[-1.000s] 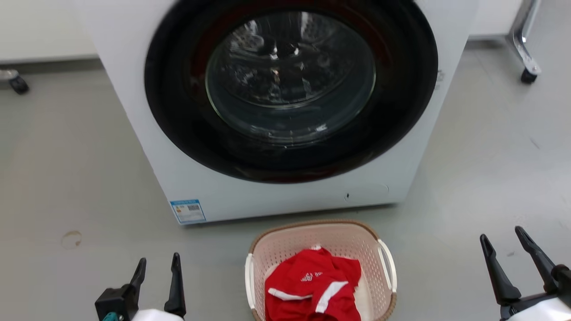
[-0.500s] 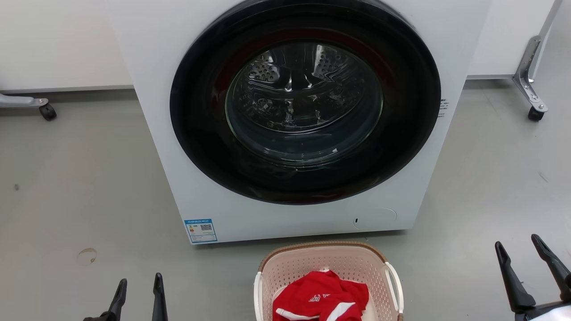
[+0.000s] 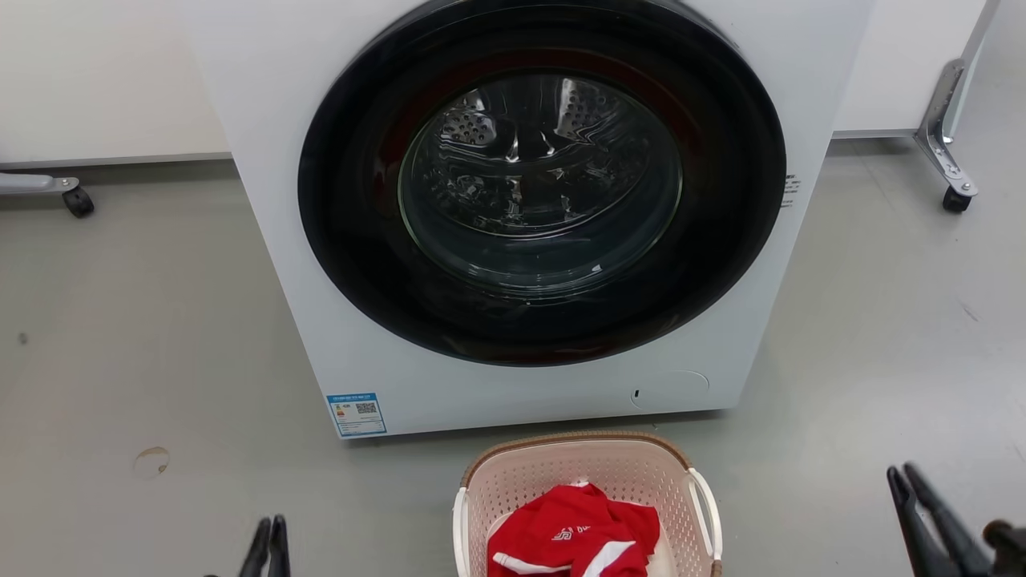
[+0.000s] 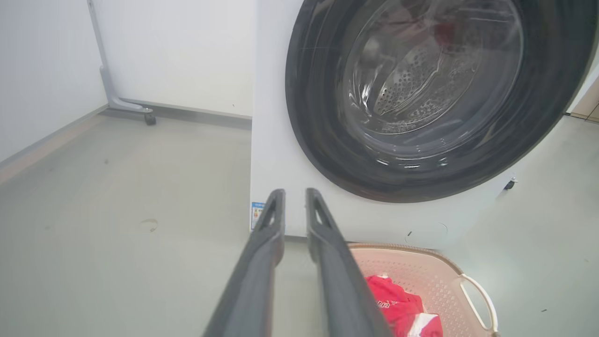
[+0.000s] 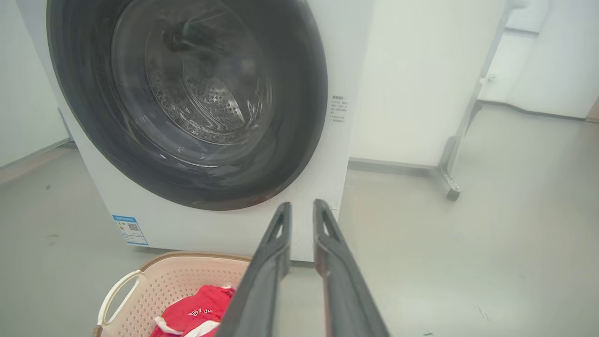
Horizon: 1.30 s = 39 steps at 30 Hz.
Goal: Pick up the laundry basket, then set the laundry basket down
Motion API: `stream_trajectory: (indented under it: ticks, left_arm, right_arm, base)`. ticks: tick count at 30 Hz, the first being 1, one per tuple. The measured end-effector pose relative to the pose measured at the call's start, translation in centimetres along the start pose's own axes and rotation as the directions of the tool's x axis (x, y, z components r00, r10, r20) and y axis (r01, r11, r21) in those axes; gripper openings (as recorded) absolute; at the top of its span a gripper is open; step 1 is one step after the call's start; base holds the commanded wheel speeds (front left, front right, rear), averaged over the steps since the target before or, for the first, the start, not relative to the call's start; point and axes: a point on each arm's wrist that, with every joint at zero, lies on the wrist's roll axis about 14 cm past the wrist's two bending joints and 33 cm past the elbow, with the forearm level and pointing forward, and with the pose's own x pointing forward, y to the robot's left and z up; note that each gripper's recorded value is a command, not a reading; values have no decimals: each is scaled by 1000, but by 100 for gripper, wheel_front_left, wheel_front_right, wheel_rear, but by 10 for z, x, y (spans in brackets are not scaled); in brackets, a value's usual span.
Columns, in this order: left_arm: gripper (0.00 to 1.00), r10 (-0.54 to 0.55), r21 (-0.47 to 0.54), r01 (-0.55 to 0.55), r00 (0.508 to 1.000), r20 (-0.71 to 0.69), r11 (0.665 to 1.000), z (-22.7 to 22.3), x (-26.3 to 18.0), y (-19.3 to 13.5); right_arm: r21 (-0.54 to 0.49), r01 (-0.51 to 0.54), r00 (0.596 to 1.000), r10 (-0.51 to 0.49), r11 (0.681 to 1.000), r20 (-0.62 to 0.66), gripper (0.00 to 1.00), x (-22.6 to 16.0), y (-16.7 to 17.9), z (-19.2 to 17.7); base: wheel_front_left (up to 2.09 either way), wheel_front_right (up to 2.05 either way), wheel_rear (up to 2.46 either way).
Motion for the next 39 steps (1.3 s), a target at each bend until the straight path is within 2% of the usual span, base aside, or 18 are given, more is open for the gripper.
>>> stream_trajectory:
  ticks: [3,17,28,39]
  left_arm:
    - [0,12,-13,-12,999,-46,1000,-14,-5,2]
    - [0,44,-153,-58,994,-96,986,-23,-5,9]
    - [0,56,-271,-84,992,-111,959,-22,0,12]
    - [0,56,-381,-97,992,-117,920,-21,6,13]
  right_arm:
    - [46,8,999,-6,999,-45,0,-6,8,-17]
    - [185,63,997,-51,981,-66,0,-4,-2,-20]
    - [293,99,994,-80,951,-77,0,2,-9,-20]
    - [399,132,991,-107,907,-85,0,6,-16,-20]
  base:
    - [0,0,0]
    - [0,0,0]
    - [0,0,0]
    - [0,0,0]
